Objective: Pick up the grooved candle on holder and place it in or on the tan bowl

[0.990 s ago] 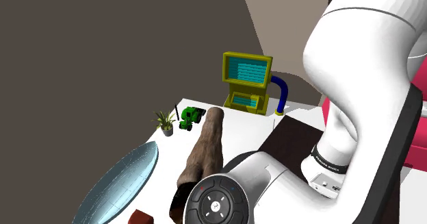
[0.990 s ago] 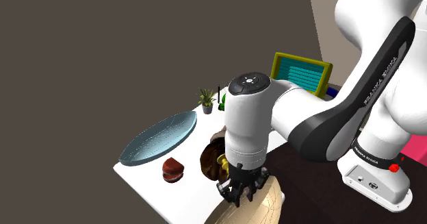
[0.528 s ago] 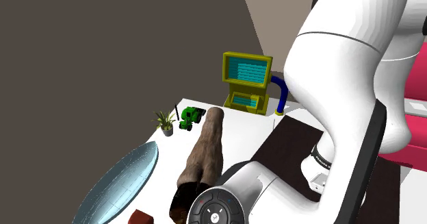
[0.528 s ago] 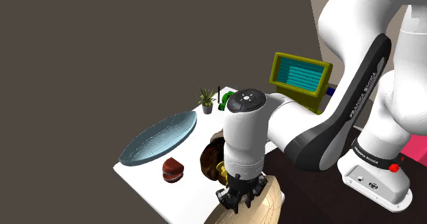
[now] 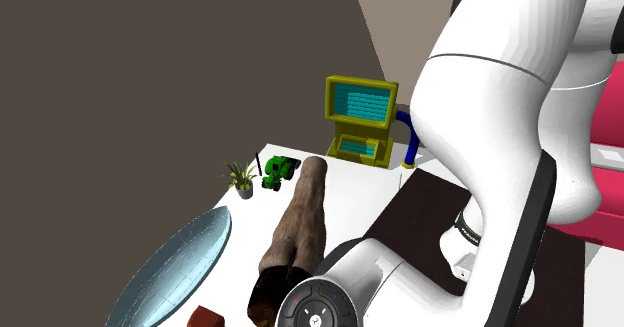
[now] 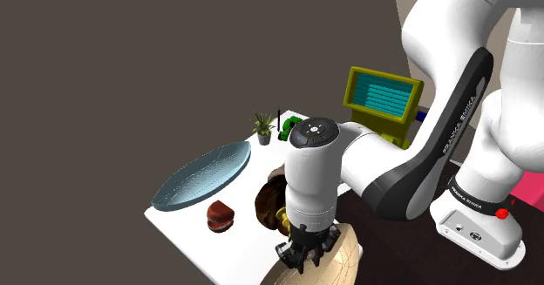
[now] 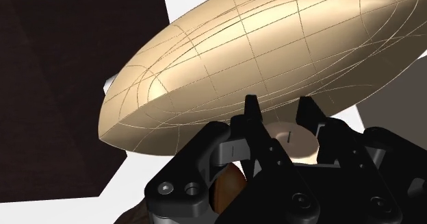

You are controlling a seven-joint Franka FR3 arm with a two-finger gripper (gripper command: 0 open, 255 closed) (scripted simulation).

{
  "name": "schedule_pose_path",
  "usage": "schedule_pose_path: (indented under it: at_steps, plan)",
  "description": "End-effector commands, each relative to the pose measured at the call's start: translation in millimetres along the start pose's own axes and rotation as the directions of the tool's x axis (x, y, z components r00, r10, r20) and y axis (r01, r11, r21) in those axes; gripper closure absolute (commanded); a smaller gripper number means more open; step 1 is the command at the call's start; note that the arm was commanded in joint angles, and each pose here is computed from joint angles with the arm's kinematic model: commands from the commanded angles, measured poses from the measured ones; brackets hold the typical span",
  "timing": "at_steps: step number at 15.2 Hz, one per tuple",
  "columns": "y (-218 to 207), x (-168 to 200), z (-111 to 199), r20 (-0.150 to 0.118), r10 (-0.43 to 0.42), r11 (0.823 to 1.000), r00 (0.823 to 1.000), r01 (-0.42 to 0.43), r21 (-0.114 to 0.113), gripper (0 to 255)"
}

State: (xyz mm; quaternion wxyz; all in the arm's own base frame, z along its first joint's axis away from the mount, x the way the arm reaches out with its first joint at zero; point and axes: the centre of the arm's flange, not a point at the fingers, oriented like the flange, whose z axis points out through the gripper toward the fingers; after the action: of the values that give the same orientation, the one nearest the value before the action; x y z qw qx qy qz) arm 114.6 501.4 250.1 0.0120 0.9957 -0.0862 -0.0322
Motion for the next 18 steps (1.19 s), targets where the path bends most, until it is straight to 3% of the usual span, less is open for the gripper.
schedule_pose_path:
  at_steps: [1, 6, 10, 18]
  plan:
    - [0.0, 0.0, 0.0, 0.000, 0.000, 1.000, 1.000, 0.000, 0.000, 0]
    - [0.0, 0.0, 0.0, 0.000, 0.000, 1.000, 1.000, 0.000, 0.000, 0]
    - [0.0, 0.0, -50.0, 0.000, 0.000, 1.000, 1.000, 0.000, 0.000, 0]
    - [0.0, 0.0, -50.0, 0.000, 0.000, 1.000, 1.000, 0.000, 0.000, 0]
